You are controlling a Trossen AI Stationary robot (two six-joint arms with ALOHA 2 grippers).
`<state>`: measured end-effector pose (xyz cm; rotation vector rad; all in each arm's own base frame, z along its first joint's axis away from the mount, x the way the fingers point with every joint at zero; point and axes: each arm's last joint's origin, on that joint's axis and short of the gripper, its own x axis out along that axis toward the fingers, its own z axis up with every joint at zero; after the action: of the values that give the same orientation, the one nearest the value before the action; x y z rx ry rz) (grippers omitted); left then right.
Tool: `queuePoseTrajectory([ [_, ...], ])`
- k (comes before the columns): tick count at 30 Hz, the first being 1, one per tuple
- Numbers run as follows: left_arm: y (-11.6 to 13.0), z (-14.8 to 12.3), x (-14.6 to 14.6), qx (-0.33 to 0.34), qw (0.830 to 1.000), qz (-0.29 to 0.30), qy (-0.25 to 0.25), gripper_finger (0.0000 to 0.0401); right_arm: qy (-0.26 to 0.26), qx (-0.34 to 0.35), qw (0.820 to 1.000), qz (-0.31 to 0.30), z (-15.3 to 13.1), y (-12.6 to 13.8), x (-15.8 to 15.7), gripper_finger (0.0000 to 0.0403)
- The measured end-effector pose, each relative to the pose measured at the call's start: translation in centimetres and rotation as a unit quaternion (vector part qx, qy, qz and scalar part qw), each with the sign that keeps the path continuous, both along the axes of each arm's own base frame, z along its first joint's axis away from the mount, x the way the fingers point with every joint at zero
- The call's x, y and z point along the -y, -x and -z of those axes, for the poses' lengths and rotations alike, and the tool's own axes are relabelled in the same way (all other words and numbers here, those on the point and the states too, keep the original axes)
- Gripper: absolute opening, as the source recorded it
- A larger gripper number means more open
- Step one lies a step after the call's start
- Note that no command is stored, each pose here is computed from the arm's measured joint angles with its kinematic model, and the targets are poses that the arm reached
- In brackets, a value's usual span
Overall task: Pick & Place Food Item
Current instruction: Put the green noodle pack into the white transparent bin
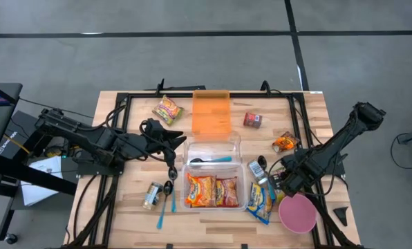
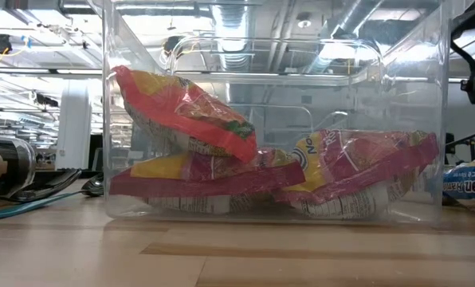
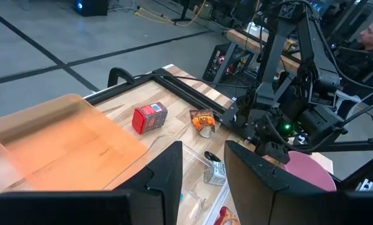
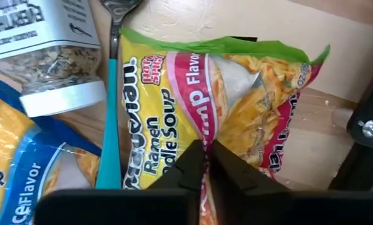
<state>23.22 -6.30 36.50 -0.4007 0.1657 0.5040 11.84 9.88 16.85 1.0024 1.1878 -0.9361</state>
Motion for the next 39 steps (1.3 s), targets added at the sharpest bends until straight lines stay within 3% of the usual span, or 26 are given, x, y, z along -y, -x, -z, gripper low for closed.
queuePoseTrajectory([
  [7, 0.0, 0.0, 0.0, 0.000, 1.000, 0.000, 0.000, 0.0113, 0.001, 0.001, 1.000, -0.004, -0.4, -0.2, -0.1, 0.0002],
  [18, 0.0, 0.0, 0.0, 0.000, 1.000, 0.000, 0.000, 0.0113, 0.038, 0.004, 0.999, -0.007, -4.4, -0.6, -0.3, 0.0000],
  [32, 0.0, 0.0, 0.0, 0.000, 1.000, 0.000, 0.000, 0.0113, 0.052, 0.188, 0.981, 0.011, -12.3, -2.6, -1.1, 0.0000],
  [39, 0.0, 0.0, 0.0, -0.001, 1.000, 0.000, -0.001, 0.0113, 0.030, 0.273, 0.961, 0.027, -14.1, -4.0, -1.9, 0.0000],
])
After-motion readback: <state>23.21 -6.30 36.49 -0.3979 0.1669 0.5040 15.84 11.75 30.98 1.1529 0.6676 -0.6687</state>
